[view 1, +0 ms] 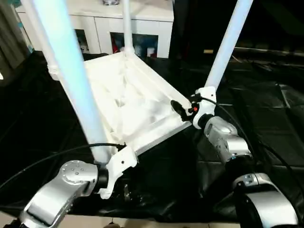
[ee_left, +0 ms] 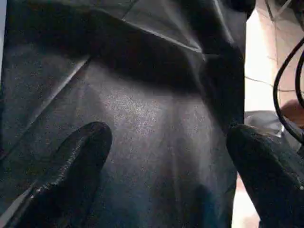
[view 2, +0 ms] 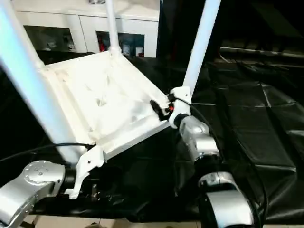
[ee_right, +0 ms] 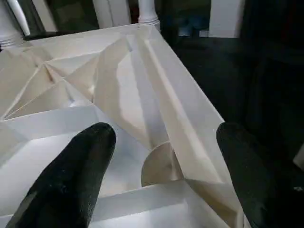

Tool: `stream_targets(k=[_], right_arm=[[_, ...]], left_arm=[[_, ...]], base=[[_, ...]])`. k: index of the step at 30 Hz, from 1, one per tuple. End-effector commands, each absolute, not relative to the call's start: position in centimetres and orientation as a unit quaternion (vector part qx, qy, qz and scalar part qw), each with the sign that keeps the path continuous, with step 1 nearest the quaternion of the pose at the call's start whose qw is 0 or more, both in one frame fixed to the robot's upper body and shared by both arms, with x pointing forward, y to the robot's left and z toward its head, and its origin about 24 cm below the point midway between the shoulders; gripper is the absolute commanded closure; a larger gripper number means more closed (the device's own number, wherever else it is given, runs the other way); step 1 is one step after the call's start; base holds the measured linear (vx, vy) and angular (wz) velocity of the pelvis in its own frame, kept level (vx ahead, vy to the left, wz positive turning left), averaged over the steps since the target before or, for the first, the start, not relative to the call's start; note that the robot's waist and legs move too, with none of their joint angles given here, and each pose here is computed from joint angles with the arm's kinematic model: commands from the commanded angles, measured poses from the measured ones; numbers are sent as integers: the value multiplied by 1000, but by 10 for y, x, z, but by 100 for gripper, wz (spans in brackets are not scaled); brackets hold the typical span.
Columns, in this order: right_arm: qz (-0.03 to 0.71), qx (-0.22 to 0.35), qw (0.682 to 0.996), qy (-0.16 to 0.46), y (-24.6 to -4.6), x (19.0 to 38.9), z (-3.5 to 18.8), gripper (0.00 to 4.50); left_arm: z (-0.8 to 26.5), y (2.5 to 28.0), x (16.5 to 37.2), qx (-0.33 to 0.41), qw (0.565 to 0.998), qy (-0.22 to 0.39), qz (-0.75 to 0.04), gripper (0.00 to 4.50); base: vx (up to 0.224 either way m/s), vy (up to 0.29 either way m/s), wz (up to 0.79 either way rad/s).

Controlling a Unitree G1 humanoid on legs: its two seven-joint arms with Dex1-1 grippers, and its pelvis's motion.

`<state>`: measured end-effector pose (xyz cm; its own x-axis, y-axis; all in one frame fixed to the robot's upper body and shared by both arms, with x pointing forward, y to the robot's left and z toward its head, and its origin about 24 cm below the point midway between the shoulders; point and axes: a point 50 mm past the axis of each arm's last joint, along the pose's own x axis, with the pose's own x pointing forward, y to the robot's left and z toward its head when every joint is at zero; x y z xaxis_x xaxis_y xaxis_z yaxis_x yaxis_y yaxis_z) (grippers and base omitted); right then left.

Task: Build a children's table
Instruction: Rotate table base

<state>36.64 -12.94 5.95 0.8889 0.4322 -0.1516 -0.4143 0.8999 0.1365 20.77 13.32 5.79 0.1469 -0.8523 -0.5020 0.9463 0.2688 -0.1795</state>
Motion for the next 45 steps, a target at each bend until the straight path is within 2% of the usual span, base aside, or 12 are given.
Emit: stream_targets(k=[1, 11, 12, 13, 17, 20, 24, 30, 33, 36, 38, 45], right_arm=[[182, 38, 979, 85, -148, 372, 64, 65], [191, 17, 978, 85, -152, 377, 66, 65], [251, 5, 965, 77, -142, 372, 67, 65], [272, 3, 959, 75, -139, 370, 68, 65], [306, 1, 950, 68, -135, 365, 67, 65], [340, 3, 939, 54, -136, 350, 65, 65], [332, 10, 941, 58, -149, 334, 57, 65], [269, -40, 956, 109, -180, 320, 38, 65], [233, -44, 962, 137, -193, 317, 31, 65], [222, -50, 961, 156, -195, 314, 27, 65], [216, -59, 960, 170, -190, 315, 22, 65], [220, -49, 958, 179, -163, 326, 15, 65]], left_arm=[[64, 137, 204, 93, 745, 256, -610, 2], [70, 160, 188, 83, 723, 284, -624, 2], [77, 178, 182, 79, 723, 294, -620, 2], [79, 183, 181, 78, 724, 296, -618, 2], [86, 197, 182, 80, 733, 298, -606, 2], [98, 221, 188, 93, 763, 285, -572, 2], [118, 240, 198, 87, 797, 254, -542, 2], [130, 254, 212, 85, 818, 226, -522, 2], [133, 249, 221, 74, 832, 179, -520, 2], [137, 236, 227, 28, 832, 141, -536, 2], [136, 221, 232, -8, 825, 112, -554, 2], [127, 182, 246, -37, 809, 68, -582, 2]], base=[[0, 0, 0], [0, 0, 0], [0, 0, 0], [0, 0, 0], [0, 0, 0], [0, 0, 0], [0, 0, 0], [0, 0, 0], [0, 0, 0], [0, 0, 0], [0, 0, 0], [0, 0, 0]])
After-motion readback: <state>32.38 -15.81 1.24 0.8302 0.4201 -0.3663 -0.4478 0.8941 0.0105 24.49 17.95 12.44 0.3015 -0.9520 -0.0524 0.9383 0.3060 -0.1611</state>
